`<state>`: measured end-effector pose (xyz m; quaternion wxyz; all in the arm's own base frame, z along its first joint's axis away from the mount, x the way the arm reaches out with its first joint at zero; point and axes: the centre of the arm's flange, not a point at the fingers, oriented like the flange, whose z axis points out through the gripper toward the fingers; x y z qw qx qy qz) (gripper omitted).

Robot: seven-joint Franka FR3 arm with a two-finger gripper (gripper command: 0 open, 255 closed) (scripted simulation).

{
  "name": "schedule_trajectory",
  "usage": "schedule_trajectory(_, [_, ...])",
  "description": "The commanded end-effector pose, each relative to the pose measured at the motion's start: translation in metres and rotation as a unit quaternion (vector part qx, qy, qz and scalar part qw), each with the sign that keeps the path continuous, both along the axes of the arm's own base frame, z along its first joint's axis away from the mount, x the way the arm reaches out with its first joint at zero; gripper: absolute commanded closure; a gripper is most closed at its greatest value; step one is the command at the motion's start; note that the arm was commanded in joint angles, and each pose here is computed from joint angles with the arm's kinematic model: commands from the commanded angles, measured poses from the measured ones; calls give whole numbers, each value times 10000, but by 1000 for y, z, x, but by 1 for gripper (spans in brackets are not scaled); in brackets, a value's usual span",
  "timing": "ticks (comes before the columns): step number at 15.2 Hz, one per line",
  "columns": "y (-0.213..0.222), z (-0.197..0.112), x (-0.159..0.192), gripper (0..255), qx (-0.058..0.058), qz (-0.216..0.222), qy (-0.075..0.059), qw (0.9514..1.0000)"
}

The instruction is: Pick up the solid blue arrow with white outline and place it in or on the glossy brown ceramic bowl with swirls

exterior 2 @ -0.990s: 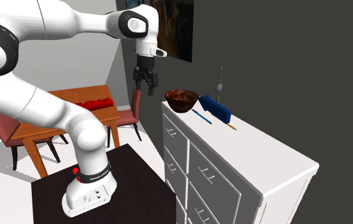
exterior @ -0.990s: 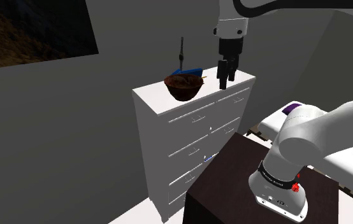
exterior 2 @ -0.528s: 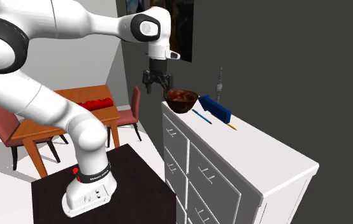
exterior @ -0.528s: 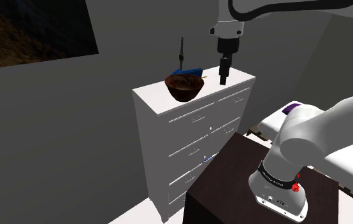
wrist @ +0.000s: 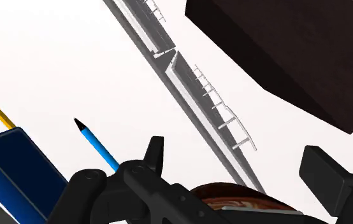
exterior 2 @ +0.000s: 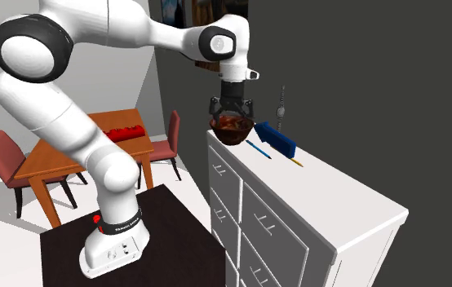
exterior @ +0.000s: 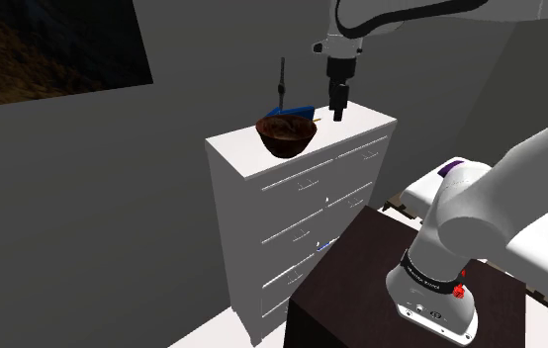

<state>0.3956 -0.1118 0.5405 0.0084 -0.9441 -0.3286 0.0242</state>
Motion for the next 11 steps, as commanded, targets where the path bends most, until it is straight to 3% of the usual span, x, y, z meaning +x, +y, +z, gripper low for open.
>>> schedule_trajectory(1, [-13,-3,22,0,25,473,-79,9988])
schedule_trajectory(6, [-37,-10,79,0,109,1550,-258,9875])
schedule_trajectory(11, [-48,-15,139,0,191,2607,-435,9643])
